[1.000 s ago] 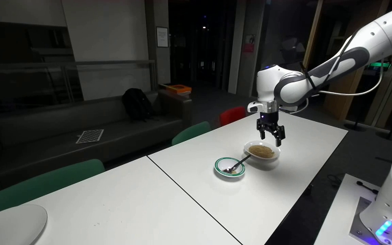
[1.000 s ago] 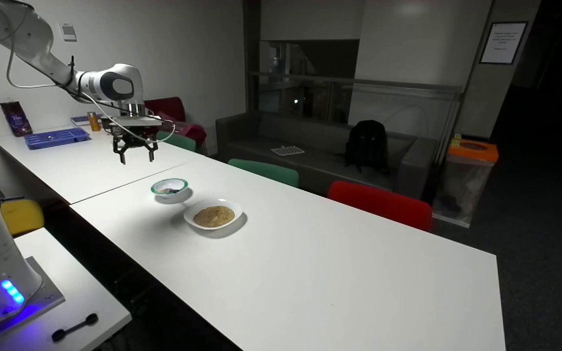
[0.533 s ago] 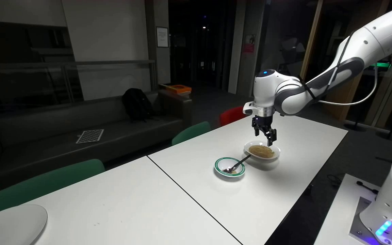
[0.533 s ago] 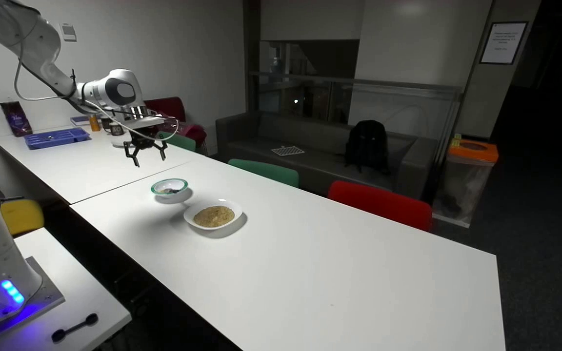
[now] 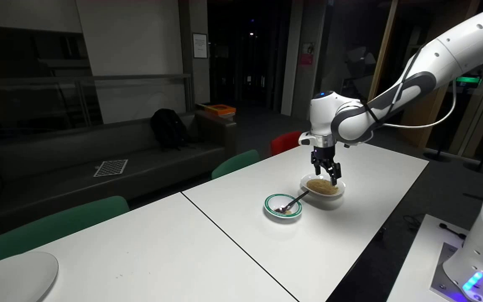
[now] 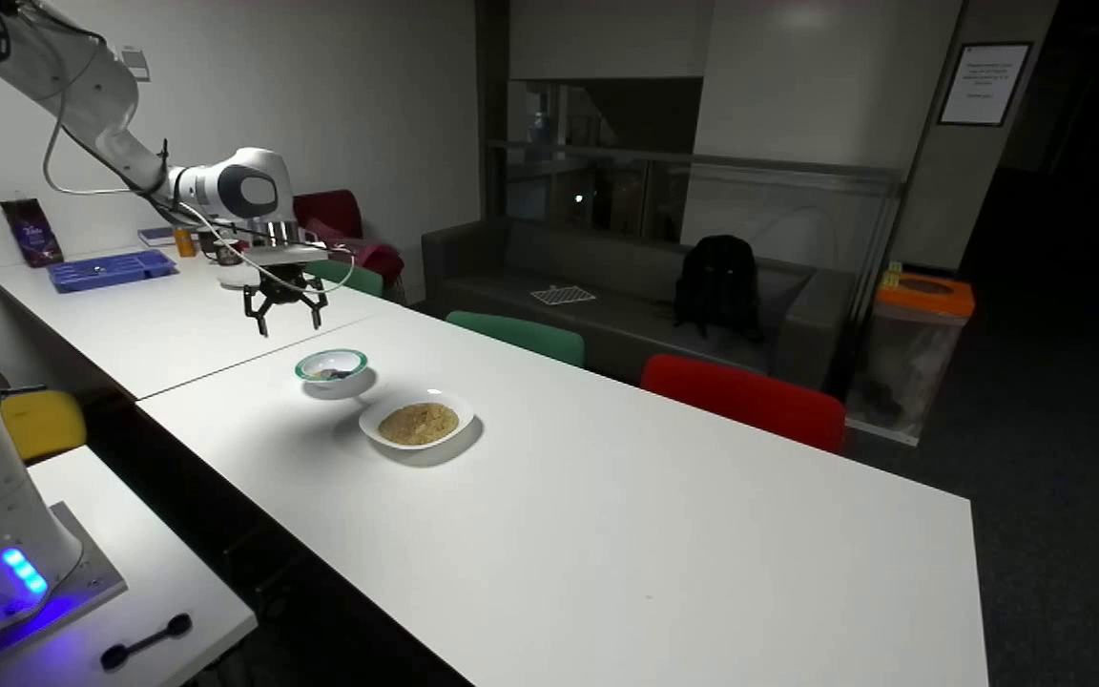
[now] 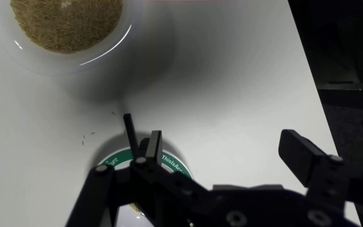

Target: Spoon some contents from the white bowl into the green bowl twice

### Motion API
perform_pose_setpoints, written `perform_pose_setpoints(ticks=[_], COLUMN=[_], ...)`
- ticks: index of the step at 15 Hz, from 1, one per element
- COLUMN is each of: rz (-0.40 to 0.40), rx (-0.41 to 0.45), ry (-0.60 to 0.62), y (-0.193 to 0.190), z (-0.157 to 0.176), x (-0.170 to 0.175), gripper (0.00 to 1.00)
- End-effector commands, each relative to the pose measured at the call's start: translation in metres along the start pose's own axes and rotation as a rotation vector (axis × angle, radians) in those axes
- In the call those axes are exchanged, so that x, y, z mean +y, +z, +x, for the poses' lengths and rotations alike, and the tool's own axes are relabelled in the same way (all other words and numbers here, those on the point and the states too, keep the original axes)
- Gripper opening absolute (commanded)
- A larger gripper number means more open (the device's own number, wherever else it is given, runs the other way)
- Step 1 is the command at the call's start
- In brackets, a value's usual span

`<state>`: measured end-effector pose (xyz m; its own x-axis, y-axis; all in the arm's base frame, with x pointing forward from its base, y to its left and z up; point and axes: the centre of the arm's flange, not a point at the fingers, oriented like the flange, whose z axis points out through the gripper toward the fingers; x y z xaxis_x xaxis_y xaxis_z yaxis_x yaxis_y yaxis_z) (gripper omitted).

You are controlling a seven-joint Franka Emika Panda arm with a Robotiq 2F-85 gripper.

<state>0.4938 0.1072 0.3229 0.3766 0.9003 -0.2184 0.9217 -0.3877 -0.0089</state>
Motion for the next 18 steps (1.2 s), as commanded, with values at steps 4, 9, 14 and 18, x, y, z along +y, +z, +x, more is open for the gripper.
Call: perform_pose_setpoints(ticks=[4,9,14,18], rz=[0.074,-0.036,-0.152,-0.145], rx=[0.025,-0.019,-0.055,-0.059], ry=[-0.023,0.065,0.058,0.028], y=[0.007,0.013,0.033,0.051], z=[0.004,0.005,0.024,0.038], x=[0.008,0.008,0.024,0.030], gripper=[1.00,1.00,1.00,1.00])
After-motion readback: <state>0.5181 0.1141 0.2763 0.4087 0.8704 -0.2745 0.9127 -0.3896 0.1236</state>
